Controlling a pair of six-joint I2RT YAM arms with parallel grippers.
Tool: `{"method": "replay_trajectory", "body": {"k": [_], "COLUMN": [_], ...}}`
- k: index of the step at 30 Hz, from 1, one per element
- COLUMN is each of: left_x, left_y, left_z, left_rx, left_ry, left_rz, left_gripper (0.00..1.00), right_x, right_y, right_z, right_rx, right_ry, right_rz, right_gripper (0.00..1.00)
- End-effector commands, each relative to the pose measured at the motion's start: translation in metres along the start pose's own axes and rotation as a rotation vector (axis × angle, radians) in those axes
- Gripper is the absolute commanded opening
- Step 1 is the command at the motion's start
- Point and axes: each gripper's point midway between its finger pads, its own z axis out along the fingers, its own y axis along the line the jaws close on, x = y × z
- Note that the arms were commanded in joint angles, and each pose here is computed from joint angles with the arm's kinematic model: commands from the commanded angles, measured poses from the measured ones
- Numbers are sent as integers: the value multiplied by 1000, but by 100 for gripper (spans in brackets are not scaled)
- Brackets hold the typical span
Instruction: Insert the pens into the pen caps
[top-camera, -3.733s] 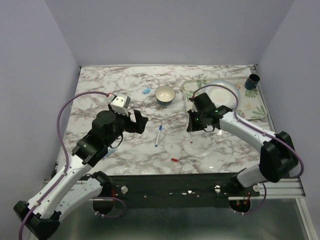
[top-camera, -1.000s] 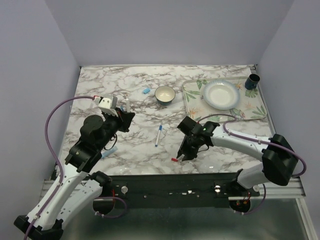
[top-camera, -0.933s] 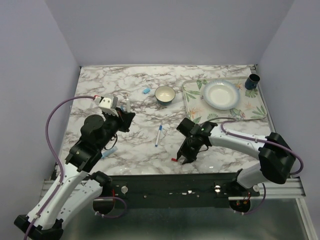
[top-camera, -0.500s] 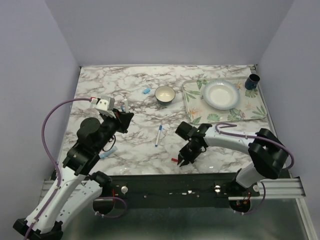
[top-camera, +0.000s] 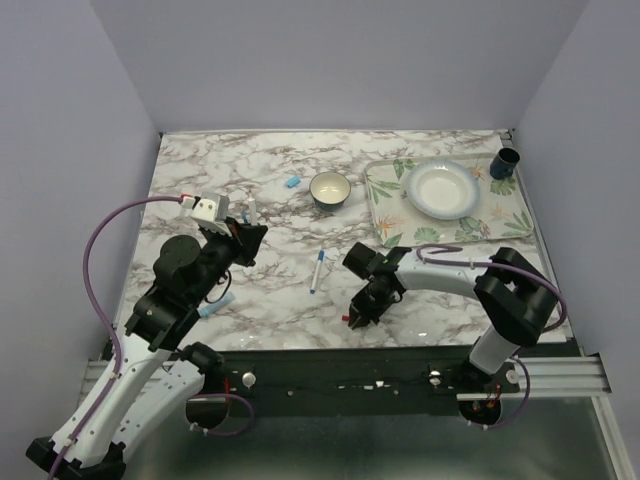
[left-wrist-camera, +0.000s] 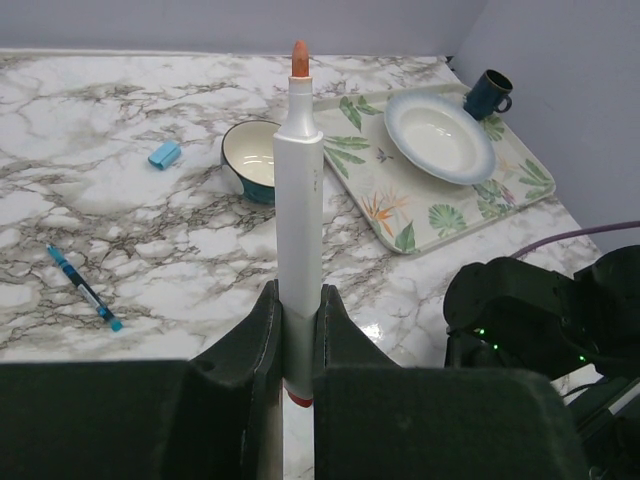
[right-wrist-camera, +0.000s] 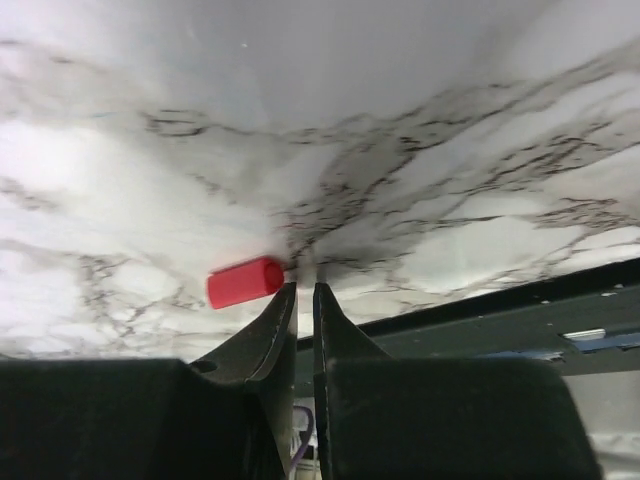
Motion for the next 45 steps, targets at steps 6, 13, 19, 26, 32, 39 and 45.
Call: {"method": "replay_trajectory", "body": {"k": [6,13,19,26,32,39,45], "left_x": [-4,-5,-6,-5,-8,-7,-7], "left_y": [2,3,2,1,2,1,1], "left_z": [0,0,0,0,-4,-3,-3], "left_rx": [-11,-13,-10,-3,-10,-5,-4], "left_ry": [-14,-17,-20,-17,-34,-30,-30], "left_rz": [9,10,11,10,10,8,7], "left_gripper": [0,0,0,0,0,0,0], "right_x": [-64,-71,-53,-26,-22,-23,-25], "right_y": [32,41,21,30,53,57,55], "right_z": [-8,-40,-34,-34,-37,-20,-14], "right_rx": [-20,-67,-60,-130,-170,-93,-49], "right_ry": [-270,-340,-259,-261,-294,-303,-348], "right_rz": [10,-92,-206,-267,-335,-406,-446], "right_gripper": [18,22,30,38,38,37,36]}}
